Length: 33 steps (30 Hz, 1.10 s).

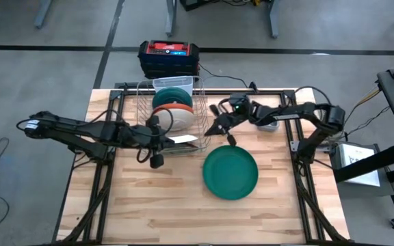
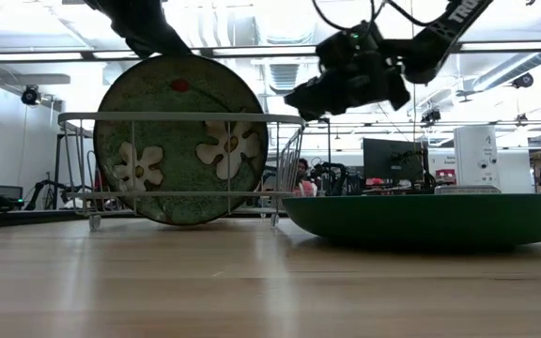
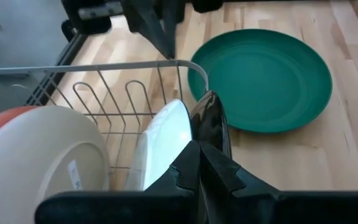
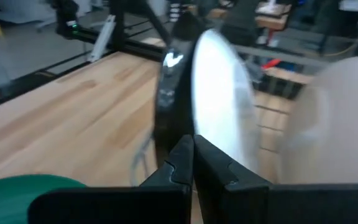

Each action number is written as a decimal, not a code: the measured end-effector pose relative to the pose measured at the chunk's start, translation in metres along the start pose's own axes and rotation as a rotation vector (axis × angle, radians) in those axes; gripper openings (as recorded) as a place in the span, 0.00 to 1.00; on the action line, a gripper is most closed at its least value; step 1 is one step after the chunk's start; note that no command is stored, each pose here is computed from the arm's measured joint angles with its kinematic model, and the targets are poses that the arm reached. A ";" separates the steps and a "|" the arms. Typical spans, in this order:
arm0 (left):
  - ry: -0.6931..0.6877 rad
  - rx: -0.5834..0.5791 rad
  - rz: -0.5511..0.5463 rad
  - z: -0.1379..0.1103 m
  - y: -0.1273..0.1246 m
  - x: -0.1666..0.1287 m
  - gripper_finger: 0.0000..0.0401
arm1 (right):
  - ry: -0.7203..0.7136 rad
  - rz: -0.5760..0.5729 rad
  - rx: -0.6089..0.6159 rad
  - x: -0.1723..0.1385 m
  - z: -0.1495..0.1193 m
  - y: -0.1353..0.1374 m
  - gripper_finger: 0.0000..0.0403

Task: Sort dishes
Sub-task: Put the blue ceramic plate into the dish rack

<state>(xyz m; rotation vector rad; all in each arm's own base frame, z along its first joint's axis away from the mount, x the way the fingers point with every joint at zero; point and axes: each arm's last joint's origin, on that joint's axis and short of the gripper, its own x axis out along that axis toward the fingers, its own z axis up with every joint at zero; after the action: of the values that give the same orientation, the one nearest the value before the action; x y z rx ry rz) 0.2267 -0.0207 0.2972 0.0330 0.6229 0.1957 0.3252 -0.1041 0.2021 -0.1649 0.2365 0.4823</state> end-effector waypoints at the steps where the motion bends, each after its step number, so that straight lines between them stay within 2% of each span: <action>1: 0.003 -0.004 0.000 0.000 0.000 0.001 0.00 | 0.003 0.013 0.001 0.006 0.001 0.000 0.00; 6: 0.011 -0.002 -0.001 -0.001 -0.001 0.003 0.00 | 0.042 0.012 0.011 0.024 0.011 -0.001 0.00; 15: 0.026 -0.030 -0.032 -0.002 -0.003 0.004 0.00 | 0.123 0.059 0.050 0.046 0.012 -0.002 0.00; 29: 0.020 -0.008 -0.026 -0.002 -0.003 0.002 0.00 | 0.185 -0.109 0.024 0.052 0.020 -0.013 0.00; 33: 0.016 -0.009 -0.027 -0.001 -0.003 0.001 0.00 | 0.178 -0.124 0.015 0.053 0.024 -0.014 0.00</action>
<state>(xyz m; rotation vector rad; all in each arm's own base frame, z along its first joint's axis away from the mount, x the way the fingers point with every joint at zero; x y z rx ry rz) 0.2267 -0.0233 0.2955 0.0143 0.6378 0.1725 0.3819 -0.0884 0.2126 -0.2064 0.4014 0.3430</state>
